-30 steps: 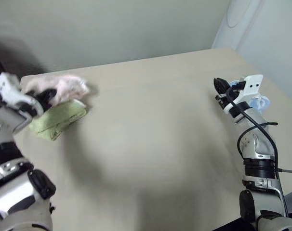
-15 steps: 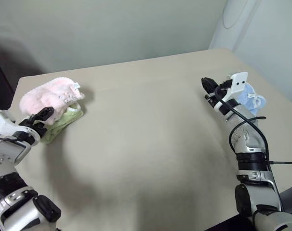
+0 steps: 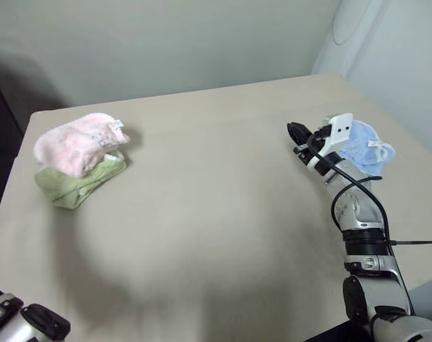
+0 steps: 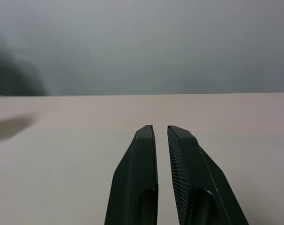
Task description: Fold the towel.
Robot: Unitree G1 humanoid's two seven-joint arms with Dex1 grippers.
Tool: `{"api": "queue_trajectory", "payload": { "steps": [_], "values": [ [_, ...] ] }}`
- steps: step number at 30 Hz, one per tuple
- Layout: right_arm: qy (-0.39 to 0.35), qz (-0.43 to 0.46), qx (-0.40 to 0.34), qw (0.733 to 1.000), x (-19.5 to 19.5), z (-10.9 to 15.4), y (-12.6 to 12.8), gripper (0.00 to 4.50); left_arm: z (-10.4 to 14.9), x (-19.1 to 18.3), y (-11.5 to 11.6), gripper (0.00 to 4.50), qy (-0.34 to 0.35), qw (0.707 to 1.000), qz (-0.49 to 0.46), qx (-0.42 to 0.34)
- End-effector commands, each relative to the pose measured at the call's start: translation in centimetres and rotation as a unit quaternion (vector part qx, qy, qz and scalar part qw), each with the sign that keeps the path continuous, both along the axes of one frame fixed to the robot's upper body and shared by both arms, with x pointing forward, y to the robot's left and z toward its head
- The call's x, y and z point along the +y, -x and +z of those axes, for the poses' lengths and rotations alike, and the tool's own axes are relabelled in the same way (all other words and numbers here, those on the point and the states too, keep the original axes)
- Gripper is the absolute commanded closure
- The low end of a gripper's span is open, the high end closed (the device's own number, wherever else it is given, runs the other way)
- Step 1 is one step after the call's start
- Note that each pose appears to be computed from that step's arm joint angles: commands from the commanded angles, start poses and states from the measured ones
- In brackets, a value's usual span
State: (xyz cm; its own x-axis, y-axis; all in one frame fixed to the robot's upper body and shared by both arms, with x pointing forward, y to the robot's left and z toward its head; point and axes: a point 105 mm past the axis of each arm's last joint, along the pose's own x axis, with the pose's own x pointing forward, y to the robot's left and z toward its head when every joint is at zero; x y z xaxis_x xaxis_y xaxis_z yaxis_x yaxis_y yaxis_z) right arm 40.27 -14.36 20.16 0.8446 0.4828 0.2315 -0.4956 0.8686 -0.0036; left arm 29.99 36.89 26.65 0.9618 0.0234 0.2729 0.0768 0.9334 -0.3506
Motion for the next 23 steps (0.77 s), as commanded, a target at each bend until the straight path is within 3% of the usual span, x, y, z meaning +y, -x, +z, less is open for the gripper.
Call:
{"api": "queue_trajectory", "payload": {
  "steps": [1,3,6,9,14,23],
  "values": [
    [0.006,0.006,-0.014,1.0,0.2,0.7,0.1,3.98,0.2,-8.2,-2.2,0.03,-0.113,0.987,-0.113,0.011],
    [0.007,0.005,-0.013,1.0,0.5,0.6,0.1,3.98,-1.6,-12.5,-3.8,0.03,-0.182,0.97,-0.159,0.035],
    [0.005,-0.001,-0.013,1.0,0.3,0.5,0.2,3.98,-5.1,-18.5,-6.4,0.03,-0.228,0.948,-0.21,0.067],
    [0.001,-0.012,-0.014,1.0,0.0,0.4,0.4,3.98,-7.8,-21.5,-8.4,0.03,-0.254,0.939,-0.218,0.083],
    [0.005,-0.039,-0.015,0.999,-1.1,-0.2,1.0,3.98,-10.3,-22.1,-10.2,0.03,-0.244,0.941,-0.21,0.104],
    [-0.011,-0.052,0.002,0.999,-0.9,-1.6,2.2,3.98,-11.8,-18.0,-10.9,0.03,-0.205,0.957,-0.135,0.152]
  ]
}}
